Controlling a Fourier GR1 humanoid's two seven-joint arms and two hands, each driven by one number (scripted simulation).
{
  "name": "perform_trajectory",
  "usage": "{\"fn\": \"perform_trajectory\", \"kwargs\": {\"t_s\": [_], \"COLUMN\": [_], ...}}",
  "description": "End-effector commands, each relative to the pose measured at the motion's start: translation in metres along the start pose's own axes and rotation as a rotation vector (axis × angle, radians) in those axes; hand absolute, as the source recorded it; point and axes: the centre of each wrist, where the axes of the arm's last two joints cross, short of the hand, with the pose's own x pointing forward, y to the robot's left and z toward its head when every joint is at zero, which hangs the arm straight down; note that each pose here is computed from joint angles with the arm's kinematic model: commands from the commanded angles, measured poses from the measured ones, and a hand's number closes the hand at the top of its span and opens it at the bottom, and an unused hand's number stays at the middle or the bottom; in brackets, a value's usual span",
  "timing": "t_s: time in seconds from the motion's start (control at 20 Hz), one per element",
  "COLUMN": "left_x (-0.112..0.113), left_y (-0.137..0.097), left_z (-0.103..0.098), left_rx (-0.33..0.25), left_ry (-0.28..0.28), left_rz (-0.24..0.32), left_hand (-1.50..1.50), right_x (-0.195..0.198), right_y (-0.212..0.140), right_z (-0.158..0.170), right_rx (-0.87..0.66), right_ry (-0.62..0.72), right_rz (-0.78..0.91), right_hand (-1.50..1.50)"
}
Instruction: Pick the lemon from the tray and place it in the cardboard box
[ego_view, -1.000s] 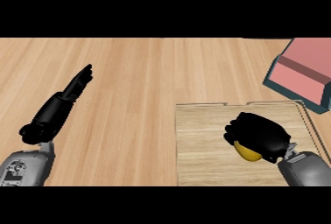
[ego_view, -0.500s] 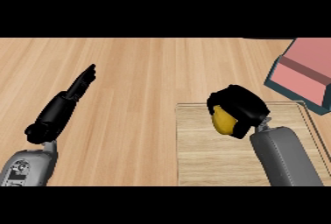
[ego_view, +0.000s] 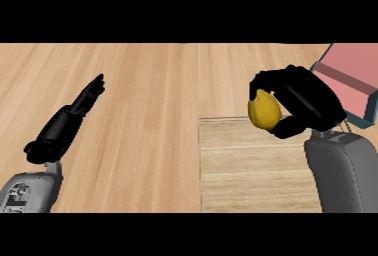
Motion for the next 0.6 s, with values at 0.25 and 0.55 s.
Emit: {"fn": "perform_trajectory", "kwargs": {"t_s": [0.25,0.55], "left_x": [0.009,0.002], "left_y": [-0.006,0.007], "left_z": [-0.007,-0.009], "left_rx": [-0.002,-0.003], "left_ry": [-0.004,-0.028], "left_rz": [0.012,0.000], "left_hand": [0.00,0.00], "right_x": [-0.046,-0.099], "right_y": [-0.061,-0.107], "right_z": [0.012,0.003], "right_rx": [-0.313,-0.360], "right_ry": [0.377,0.523], "right_rz": [-0.162,-0.176], "right_hand": [1.50,1.50]}}
